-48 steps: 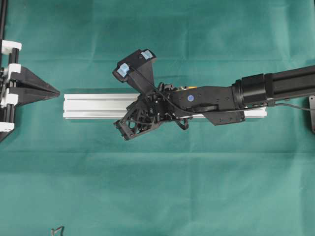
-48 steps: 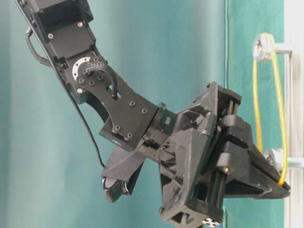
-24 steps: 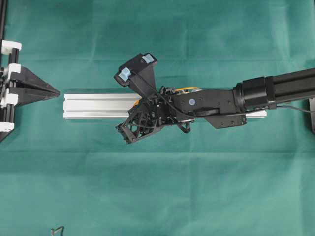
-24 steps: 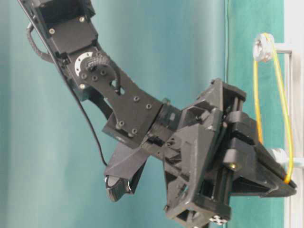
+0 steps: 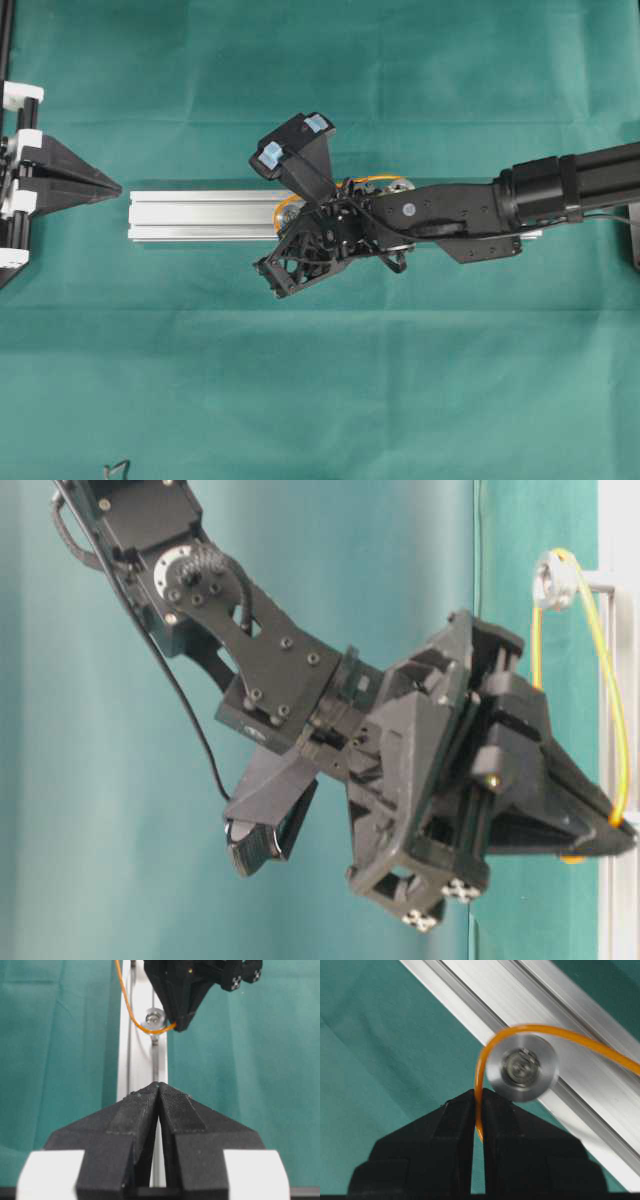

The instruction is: Hook the rubber onto the shaft.

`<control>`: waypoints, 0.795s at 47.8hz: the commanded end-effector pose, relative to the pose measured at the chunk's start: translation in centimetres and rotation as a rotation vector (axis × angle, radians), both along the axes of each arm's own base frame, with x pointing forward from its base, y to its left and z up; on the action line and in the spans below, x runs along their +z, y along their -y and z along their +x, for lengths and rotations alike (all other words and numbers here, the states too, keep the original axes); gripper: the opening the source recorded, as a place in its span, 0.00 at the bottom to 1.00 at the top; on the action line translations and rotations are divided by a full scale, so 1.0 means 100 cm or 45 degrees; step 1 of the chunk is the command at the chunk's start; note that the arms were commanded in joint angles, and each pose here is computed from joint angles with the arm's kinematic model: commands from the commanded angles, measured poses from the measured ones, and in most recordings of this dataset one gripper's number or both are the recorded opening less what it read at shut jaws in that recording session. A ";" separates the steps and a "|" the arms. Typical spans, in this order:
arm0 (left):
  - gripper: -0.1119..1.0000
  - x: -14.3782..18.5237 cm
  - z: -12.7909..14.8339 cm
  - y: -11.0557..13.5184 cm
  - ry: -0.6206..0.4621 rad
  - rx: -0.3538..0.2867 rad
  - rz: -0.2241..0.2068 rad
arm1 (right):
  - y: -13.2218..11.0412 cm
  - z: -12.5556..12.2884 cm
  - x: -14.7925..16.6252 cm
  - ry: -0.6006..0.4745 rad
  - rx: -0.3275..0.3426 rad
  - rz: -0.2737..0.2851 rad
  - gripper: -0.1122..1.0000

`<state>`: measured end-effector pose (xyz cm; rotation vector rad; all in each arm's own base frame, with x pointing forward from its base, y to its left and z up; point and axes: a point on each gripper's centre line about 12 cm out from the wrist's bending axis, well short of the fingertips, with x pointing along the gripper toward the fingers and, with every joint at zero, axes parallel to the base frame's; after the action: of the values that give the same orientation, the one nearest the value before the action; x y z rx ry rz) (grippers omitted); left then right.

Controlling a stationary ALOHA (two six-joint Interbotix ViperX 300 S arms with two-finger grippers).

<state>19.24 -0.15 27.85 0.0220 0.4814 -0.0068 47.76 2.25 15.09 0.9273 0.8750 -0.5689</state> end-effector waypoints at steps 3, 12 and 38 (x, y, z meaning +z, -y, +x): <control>0.10 0.012 0.004 0.000 0.039 -0.002 0.001 | -0.002 -0.004 0.027 0.074 0.007 0.004 0.16; 0.10 0.012 0.004 0.000 0.039 -0.002 0.001 | -0.002 -0.009 0.030 0.072 0.009 0.004 0.16; 0.10 0.012 0.004 0.000 0.039 -0.002 0.003 | -0.004 -0.019 0.027 0.022 0.013 -0.004 0.16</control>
<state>19.24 -0.15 27.83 0.0221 0.4830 -0.0068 45.99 2.51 15.35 0.9137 0.9010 -0.5778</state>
